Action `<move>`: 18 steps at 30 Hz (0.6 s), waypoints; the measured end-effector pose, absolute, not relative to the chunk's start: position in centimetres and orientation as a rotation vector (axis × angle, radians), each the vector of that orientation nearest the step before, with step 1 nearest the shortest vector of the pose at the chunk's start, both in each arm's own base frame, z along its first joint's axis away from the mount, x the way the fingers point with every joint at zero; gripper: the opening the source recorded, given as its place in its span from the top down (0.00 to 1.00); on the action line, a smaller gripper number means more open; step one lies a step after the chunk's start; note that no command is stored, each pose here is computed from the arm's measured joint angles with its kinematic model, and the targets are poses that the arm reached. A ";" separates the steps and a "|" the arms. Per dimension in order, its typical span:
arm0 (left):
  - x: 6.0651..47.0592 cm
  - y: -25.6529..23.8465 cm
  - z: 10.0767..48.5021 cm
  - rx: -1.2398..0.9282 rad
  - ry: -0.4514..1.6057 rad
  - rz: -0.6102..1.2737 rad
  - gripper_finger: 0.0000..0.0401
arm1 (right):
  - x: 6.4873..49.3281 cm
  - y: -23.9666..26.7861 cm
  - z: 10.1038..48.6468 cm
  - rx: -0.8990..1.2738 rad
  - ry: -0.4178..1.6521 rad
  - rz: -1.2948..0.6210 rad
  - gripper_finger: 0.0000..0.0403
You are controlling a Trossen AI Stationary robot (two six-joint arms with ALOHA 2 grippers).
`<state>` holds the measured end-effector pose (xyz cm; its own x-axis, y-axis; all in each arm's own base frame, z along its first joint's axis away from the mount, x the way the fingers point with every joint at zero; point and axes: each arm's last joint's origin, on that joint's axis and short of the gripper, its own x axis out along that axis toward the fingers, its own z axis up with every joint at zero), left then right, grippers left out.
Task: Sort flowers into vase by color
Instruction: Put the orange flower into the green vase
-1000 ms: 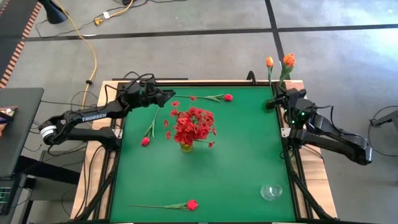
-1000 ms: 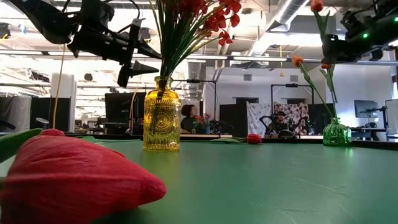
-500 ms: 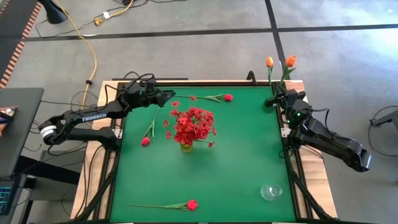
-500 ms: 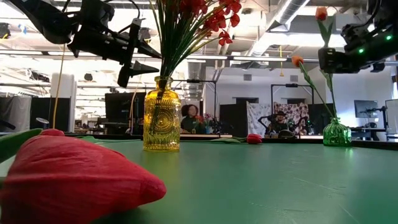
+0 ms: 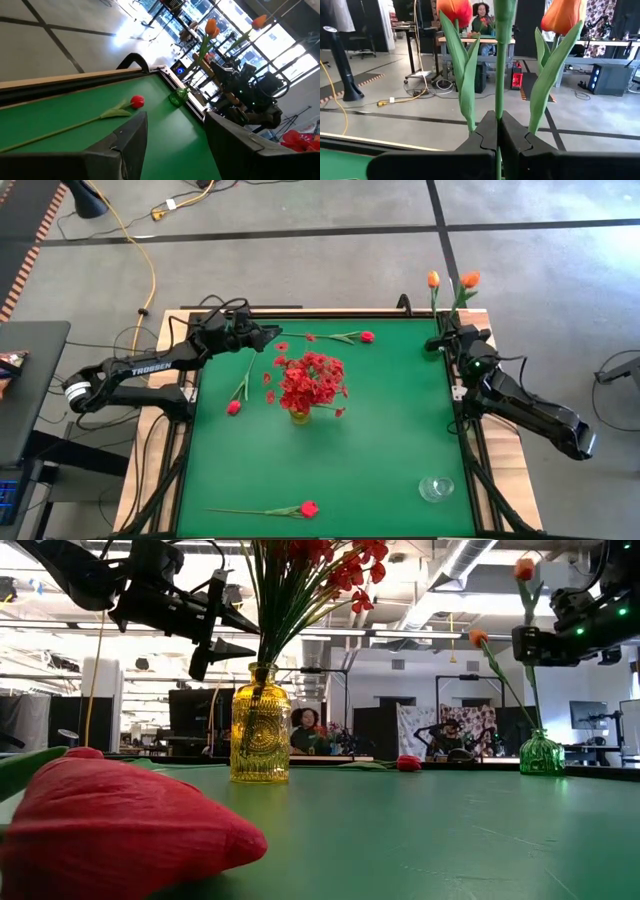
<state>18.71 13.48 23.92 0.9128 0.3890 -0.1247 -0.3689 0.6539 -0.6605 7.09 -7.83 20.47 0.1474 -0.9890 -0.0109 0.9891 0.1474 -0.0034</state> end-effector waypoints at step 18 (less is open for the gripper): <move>18.7 13.5 23.9 -0.747 -0.030 0.429 0.54 | 7.0 -8.0 20.4 0.016 0.005 -1.439 0.93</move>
<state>18.72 13.48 23.93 0.9130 0.3885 -0.1244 -0.3676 0.6515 -0.6636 6.96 -7.97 20.45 0.1316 -0.9912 -0.0129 0.9913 0.1316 0.0076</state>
